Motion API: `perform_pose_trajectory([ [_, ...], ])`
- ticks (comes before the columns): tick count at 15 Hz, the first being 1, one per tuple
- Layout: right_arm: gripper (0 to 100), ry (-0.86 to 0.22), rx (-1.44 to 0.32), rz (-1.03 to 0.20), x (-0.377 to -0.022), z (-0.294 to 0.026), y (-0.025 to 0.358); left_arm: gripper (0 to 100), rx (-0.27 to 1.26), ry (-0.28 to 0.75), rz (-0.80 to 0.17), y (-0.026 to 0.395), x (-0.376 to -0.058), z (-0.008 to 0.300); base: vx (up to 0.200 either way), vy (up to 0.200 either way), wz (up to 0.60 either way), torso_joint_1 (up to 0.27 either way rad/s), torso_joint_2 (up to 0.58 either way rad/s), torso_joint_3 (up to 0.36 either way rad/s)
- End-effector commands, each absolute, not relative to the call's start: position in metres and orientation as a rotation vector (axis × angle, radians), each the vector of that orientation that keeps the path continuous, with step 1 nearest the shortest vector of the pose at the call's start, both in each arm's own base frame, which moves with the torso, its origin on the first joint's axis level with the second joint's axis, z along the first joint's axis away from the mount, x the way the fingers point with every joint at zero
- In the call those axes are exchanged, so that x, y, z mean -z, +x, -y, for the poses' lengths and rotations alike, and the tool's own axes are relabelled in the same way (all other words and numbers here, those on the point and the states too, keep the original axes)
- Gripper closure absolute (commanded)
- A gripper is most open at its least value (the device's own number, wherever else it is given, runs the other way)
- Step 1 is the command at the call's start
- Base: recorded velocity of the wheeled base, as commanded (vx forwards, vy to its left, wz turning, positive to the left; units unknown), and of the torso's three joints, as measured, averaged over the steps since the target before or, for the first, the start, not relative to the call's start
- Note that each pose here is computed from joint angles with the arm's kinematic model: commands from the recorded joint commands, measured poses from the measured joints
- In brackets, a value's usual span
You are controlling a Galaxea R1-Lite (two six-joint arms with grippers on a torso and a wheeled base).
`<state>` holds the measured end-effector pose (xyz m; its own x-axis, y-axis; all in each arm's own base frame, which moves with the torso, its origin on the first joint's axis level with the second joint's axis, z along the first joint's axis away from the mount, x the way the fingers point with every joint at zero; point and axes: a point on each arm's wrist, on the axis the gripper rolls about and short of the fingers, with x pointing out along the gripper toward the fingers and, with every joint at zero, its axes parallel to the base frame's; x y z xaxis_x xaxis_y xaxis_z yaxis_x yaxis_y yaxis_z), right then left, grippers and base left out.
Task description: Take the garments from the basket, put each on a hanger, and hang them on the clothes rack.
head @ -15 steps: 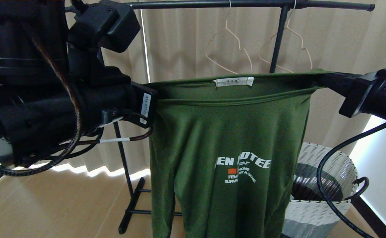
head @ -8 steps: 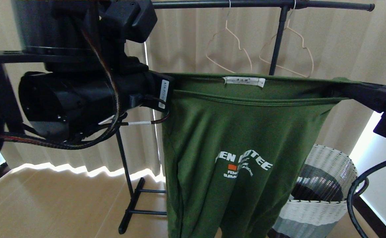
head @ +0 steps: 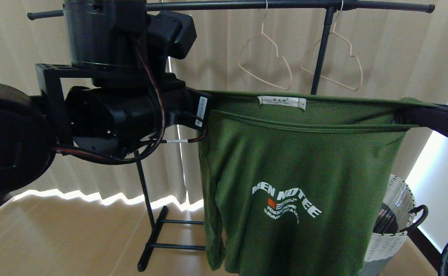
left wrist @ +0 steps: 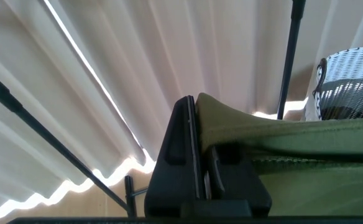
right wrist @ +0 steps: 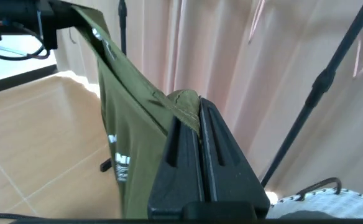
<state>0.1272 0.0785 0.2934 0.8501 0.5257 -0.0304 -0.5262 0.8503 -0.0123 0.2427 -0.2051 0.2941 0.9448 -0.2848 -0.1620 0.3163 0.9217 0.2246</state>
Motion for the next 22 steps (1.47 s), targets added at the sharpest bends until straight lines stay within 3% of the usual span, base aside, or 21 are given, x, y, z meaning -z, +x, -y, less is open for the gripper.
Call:
perform_pose_trajectory([
  [1, 100, -0.027, -0.519, -0.040, -0.295, -0.081, 0.142, 100, 0.310, 0.244, -0.116, 0.238, -0.299, 0.202, 0.000, 0.000, 0.00, 0.000, 0.00, 0.000],
  [5, 100, -0.027, -0.459, -0.053, -0.298, -0.084, 0.170, 100, 0.328, 0.263, -0.144, 0.216, -0.301, 0.185, 0.000, 0.000, 0.00, 0.000, 0.00, 0.000],
  [13, 100, 0.010, -0.449, 0.095, -0.308, -0.109, 0.231, 100, 0.508, 0.282, -0.168, 0.160, -0.284, 0.155, 0.000, 0.000, 0.00, 0.000, 0.00, 0.000],
  [16, 100, 0.018, -0.450, 0.126, -0.311, -0.113, 0.238, 100, 0.603, 0.280, -0.161, 0.146, -0.281, 0.155, 0.000, 0.000, 0.00, 0.000, 0.00, 0.000],
  [22, 100, 0.014, -0.454, 0.124, -0.312, -0.110, 0.234, 100, 0.623, 0.261, -0.111, 0.146, -0.286, 0.160, 0.000, 0.000, 0.00, 0.000, 0.00, 0.000],
])
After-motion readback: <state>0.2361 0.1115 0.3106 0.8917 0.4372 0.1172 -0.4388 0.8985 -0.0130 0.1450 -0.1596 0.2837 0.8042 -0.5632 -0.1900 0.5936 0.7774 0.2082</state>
